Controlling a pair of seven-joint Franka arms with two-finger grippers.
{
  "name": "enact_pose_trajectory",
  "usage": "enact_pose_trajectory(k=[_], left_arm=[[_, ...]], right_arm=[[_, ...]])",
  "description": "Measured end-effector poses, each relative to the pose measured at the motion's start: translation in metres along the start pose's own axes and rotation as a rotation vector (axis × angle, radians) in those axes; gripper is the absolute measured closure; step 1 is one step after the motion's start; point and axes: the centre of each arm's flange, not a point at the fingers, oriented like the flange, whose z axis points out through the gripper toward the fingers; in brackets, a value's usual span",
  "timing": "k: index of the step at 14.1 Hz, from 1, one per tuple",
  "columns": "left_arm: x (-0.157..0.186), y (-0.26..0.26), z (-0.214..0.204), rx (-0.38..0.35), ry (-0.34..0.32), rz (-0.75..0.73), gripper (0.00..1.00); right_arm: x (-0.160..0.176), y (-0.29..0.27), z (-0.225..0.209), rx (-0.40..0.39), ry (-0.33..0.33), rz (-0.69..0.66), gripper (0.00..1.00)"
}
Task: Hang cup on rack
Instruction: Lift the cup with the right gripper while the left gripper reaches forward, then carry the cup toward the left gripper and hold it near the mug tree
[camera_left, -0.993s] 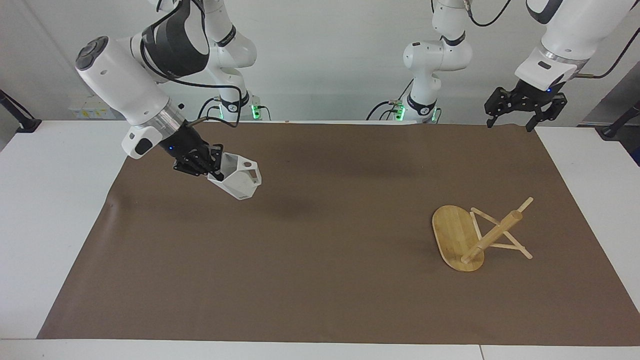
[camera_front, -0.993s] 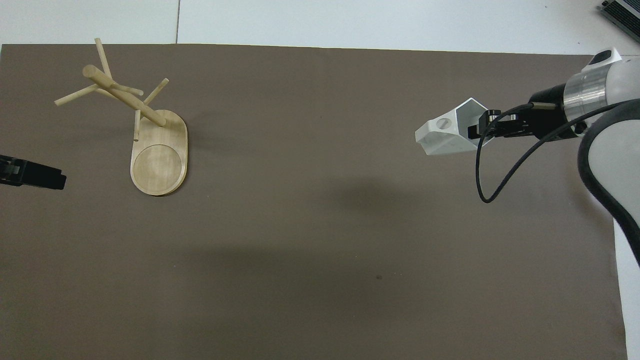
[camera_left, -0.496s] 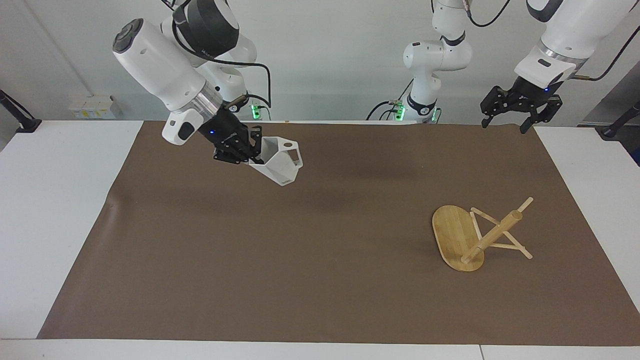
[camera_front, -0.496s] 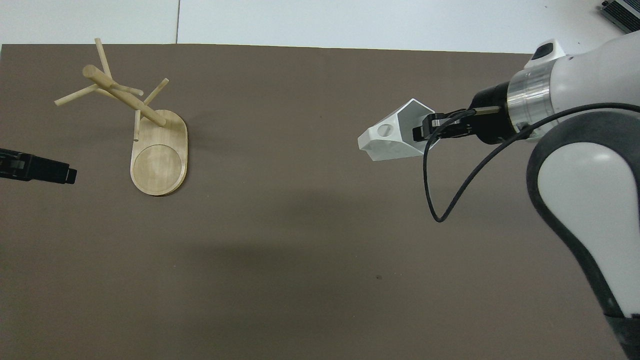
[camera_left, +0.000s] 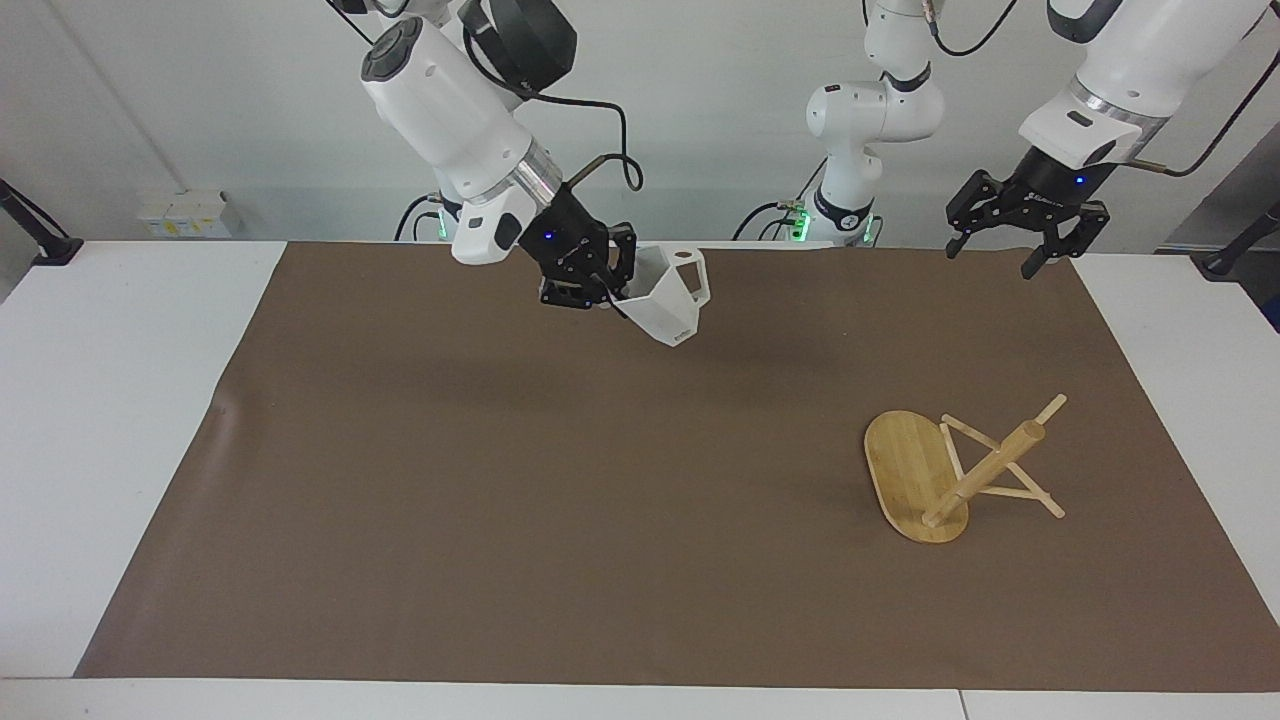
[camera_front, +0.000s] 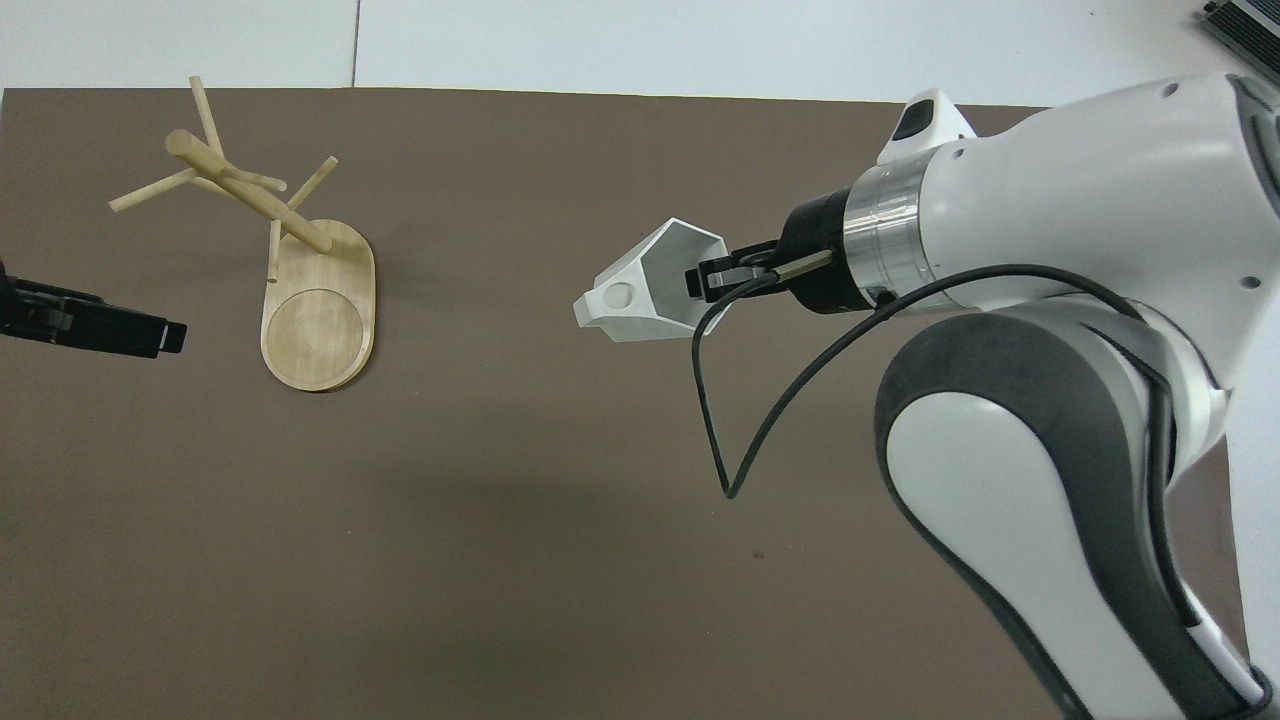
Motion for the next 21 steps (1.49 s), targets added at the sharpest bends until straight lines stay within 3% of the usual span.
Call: enact_pose_trajectory(k=[5, 10, 15, 21], left_arm=[[0.01, 0.024, 0.027, -0.079, 0.085, 0.333, 0.0], [0.0, 0.034, 0.037, -0.123, 0.185, 0.593, 0.0], [0.005, 0.041, 0.032, -0.12, 0.274, 0.748, 0.0], [0.001, 0.048, 0.038, -0.212, 0.344, 0.783, 0.0]], right_arm=[[0.014, -0.059, 0.005, 0.113, 0.089, 0.043, 0.96], [0.021, -0.086, 0.016, 0.182, 0.13, 0.067, 0.96], [0.018, -0.107, 0.029, 0.227, 0.109, 0.054, 0.96], [0.018, -0.11, 0.029, 0.233, 0.105, 0.073, 0.96]])
